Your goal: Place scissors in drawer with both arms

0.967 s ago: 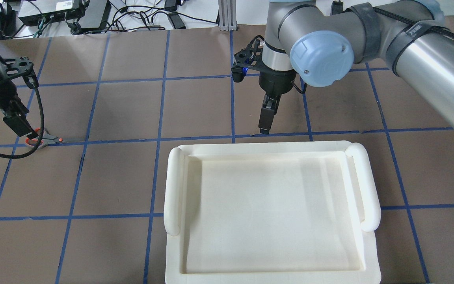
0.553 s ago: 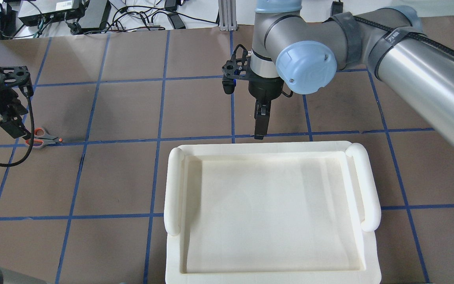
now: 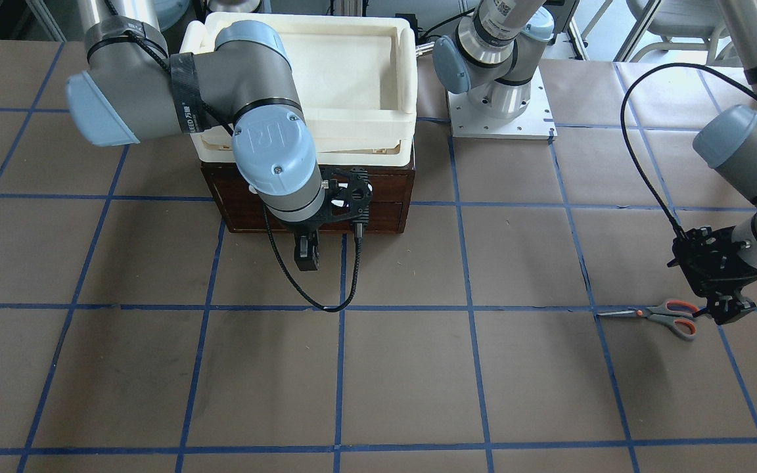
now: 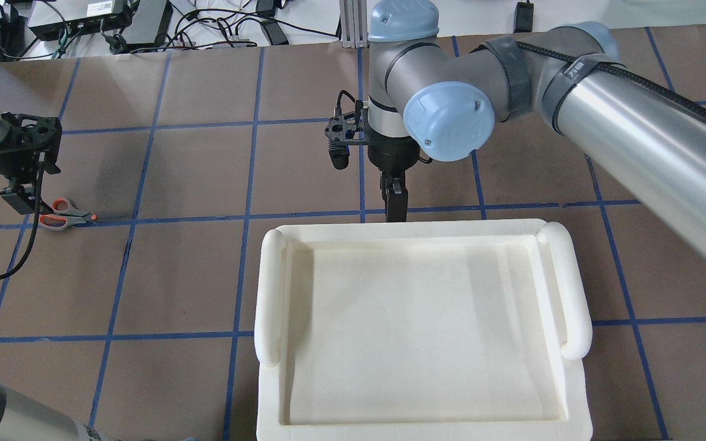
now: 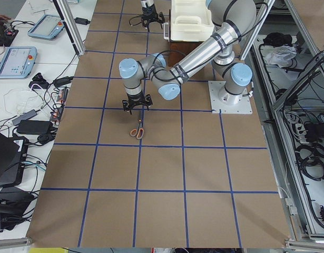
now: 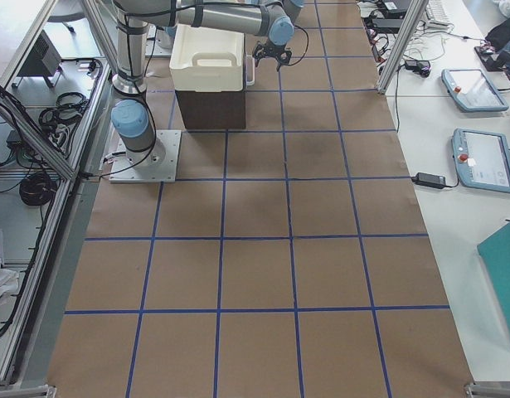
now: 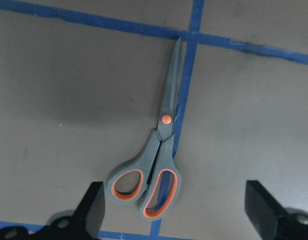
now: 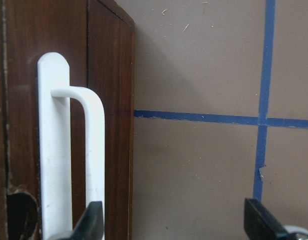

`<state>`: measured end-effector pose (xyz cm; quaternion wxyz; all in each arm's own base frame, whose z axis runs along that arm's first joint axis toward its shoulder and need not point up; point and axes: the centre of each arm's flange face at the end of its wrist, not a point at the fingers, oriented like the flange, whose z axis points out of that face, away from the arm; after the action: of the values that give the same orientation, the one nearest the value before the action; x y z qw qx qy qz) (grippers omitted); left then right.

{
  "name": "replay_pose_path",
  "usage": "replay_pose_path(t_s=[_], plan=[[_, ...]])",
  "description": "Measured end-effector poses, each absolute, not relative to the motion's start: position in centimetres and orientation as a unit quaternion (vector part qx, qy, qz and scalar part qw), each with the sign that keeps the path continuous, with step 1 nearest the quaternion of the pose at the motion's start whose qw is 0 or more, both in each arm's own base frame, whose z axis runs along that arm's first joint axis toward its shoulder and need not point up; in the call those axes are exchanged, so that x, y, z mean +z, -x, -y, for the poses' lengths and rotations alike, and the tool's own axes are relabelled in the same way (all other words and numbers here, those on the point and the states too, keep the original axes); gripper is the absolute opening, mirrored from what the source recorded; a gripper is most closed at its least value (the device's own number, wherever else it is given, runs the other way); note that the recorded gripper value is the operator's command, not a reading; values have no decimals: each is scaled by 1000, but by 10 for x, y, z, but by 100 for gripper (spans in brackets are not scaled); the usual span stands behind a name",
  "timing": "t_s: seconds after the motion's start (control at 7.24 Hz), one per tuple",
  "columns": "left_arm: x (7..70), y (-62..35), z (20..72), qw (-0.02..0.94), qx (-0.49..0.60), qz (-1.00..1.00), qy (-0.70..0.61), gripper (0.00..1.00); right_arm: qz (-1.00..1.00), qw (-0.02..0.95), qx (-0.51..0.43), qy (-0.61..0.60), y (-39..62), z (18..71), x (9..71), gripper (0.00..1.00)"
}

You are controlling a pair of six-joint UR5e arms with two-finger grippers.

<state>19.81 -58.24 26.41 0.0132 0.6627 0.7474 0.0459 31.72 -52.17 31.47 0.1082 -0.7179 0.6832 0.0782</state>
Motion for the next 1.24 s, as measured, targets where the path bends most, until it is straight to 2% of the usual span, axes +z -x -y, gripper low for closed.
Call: replay_pose_path(t_s=[0.55, 1.24], plan=[[210, -206, 590, -1, 45, -659, -751, 99, -671, 112, 94, 727, -314, 513, 304, 100], [179, -220, 579, -8, 43, -654, -755, 97, -675, 113, 103, 721, -313, 512, 305, 100]])
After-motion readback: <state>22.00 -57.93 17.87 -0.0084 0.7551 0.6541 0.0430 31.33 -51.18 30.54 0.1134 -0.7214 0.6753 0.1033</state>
